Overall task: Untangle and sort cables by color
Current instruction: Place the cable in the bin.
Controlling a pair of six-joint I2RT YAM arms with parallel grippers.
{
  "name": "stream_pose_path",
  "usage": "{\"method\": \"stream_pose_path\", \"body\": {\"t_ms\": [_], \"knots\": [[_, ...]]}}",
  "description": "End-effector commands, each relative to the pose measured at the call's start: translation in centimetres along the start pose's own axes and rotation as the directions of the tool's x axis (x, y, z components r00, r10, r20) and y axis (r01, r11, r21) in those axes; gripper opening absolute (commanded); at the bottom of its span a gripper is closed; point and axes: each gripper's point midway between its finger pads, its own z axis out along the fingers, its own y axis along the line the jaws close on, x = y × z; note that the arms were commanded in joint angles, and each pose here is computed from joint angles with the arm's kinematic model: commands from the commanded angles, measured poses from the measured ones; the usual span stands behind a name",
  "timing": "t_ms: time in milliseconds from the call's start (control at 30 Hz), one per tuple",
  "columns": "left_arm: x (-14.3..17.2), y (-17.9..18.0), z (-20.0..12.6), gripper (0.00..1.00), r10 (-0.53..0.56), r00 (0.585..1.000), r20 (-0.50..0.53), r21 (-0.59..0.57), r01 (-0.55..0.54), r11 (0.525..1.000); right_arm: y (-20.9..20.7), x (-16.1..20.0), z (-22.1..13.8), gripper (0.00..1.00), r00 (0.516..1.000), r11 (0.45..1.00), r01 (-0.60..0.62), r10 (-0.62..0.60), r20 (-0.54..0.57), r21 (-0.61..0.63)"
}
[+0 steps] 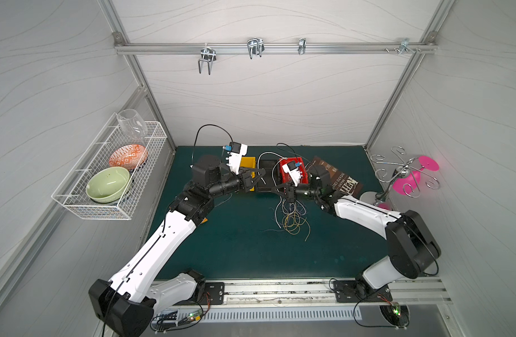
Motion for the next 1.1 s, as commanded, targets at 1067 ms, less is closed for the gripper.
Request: {"method": "stream_pose_path", "body": {"t_ms": [1067], "knots": [[7.1, 17.2, 27.2, 0.06, -0.275, 0.893, -0.357, -0.069, 0.268, 0.961, -17.1, -6.5, -12.0, 0.0, 0.997, 0.761, -0.076, 0.048, 0.06, 0.644]]}}
